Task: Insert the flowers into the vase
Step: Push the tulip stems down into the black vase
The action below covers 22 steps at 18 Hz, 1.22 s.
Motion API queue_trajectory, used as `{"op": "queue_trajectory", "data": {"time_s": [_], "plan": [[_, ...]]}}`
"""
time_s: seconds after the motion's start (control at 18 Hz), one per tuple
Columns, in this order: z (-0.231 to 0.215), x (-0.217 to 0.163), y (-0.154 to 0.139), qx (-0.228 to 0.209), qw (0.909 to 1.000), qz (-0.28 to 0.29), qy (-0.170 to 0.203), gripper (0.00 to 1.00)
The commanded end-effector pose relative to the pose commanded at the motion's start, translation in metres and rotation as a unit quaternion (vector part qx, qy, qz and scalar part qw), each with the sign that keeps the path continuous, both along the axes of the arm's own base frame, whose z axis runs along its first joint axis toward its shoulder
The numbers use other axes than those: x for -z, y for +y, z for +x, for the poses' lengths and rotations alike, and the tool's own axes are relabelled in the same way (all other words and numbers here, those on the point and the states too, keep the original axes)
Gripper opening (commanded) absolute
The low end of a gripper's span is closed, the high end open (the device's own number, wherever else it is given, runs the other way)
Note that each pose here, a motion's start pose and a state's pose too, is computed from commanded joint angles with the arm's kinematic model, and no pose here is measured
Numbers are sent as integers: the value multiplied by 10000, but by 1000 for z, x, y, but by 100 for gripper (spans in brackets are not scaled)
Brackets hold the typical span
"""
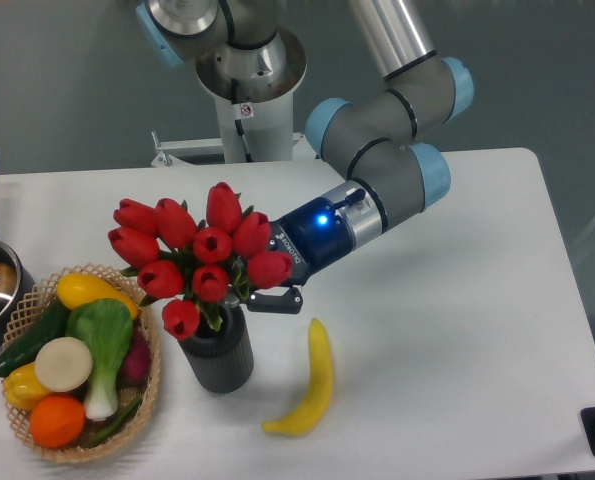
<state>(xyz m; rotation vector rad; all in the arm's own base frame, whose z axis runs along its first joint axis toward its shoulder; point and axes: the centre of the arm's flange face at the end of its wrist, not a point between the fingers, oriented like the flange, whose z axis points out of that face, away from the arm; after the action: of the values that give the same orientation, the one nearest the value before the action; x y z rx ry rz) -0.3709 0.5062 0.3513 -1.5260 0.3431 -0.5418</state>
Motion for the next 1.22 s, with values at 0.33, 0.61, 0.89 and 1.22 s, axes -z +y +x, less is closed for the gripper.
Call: {"op": "queue_trajectory", "data": {"time_s": [0.33, 0.61, 0.89, 1.22], "plan": [[6, 20, -3, 4, 10000, -44, -72, 22], [5, 32, -2, -3, 10000, 5, 5, 22], [7, 46, -5, -16, 9999, -120, -79, 23], [10, 54, -7, -34, 9995, -299, -48, 22]]}}
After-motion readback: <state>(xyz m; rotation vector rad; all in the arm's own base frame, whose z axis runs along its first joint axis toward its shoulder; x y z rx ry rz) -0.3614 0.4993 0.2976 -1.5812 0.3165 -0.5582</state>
